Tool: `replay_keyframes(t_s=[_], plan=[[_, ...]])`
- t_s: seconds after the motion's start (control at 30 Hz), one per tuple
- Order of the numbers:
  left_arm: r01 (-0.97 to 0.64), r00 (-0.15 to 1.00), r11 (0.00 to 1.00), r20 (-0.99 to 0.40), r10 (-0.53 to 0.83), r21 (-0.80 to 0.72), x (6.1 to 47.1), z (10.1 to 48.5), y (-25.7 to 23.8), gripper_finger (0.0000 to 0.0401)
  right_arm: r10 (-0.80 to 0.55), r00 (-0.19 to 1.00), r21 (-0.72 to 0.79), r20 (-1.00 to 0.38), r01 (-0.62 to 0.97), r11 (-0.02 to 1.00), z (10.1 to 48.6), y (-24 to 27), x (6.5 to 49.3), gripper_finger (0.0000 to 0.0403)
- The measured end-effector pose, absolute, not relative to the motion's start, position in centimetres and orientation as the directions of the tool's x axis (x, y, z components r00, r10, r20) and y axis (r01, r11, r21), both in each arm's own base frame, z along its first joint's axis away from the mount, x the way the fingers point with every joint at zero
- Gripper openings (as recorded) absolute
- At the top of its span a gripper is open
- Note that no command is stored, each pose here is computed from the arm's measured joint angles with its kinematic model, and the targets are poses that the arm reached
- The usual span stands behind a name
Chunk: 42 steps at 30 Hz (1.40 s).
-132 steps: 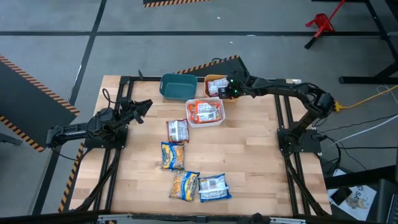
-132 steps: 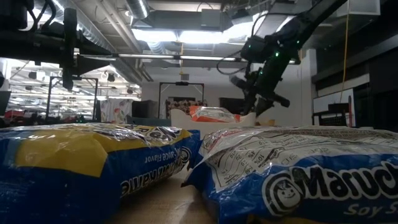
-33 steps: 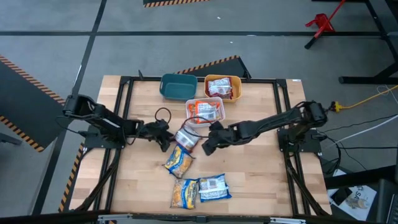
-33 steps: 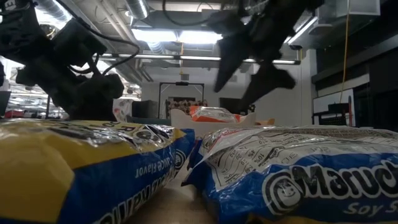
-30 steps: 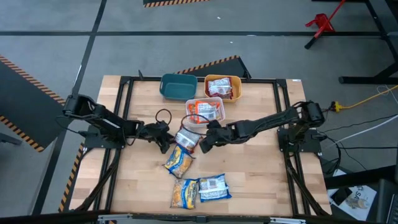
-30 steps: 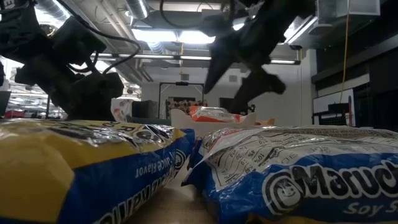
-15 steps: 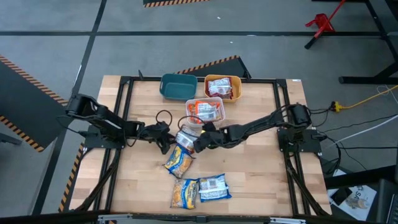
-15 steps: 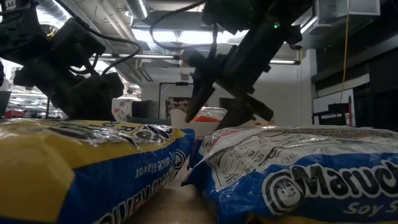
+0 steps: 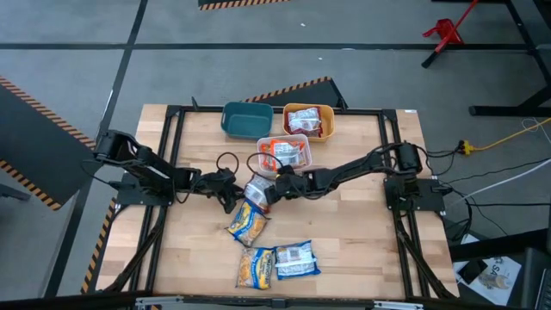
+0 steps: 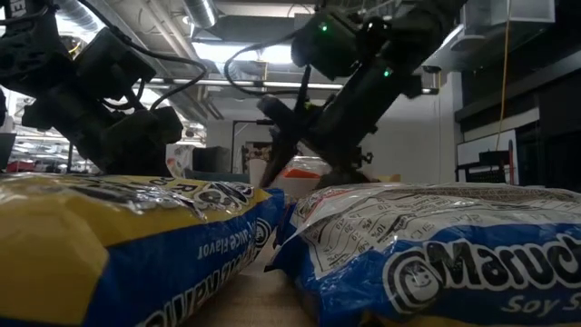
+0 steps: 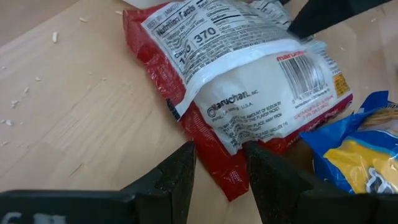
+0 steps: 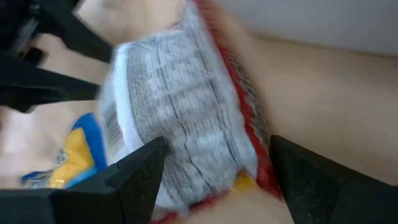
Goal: Sort Maruchan noodles
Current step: Put the red noodle pack into the yellow bin
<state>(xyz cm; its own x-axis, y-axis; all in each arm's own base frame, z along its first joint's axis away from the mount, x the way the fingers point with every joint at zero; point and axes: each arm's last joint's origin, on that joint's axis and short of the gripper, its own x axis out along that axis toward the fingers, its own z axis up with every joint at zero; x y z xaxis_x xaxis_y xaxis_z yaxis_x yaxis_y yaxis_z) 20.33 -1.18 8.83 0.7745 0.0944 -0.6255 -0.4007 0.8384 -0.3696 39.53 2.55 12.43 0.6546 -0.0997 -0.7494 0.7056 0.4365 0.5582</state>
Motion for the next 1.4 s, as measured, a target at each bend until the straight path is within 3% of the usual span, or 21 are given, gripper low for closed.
replay_keyframes(t_s=[0.33, 0.7, 1.0, 1.2, 1.4], plan=[[-0.395, 0.779, 0.847, -0.618, 0.103, -0.356, 20.4, 8.9, -1.1, 0.014, -0.005, 0.711, 0.621, -0.704, 0.618, 0.483, 11.7, 2.8, 40.1, 0.0269], [-0.39, 0.779, 0.853, -0.619, 0.103, -0.348, 20.3, 8.9, -1.1, 0.014, 0.044, 0.71, 0.646, -0.702, 0.61, 0.459, 11.8, 3.0, 40.1, 0.0104], [-0.367, 0.793, 0.849, -0.605, 0.072, -0.381, 20.4, 9.3, -1.2, 0.014, 0.098, 0.704, 0.659, -0.704, 0.594, 0.462, 12.7, 3.3, 39.8, 0.007], [-0.365, 0.8, 0.843, -0.596, 0.067, -0.394, 20.3, 9.7, -1.0, 0.014, 0.1, 0.717, 0.671, -0.689, 0.58, 0.462, 13.5, 3.3, 39.7, 0.0012], [-0.369, 0.815, 0.828, -0.575, 0.069, -0.423, 20.3, 10.3, -0.1, 0.014, 0.101, 0.715, 0.672, -0.692, 0.586, 0.453, 13.5, 3.3, 39.7, 0.0009]])
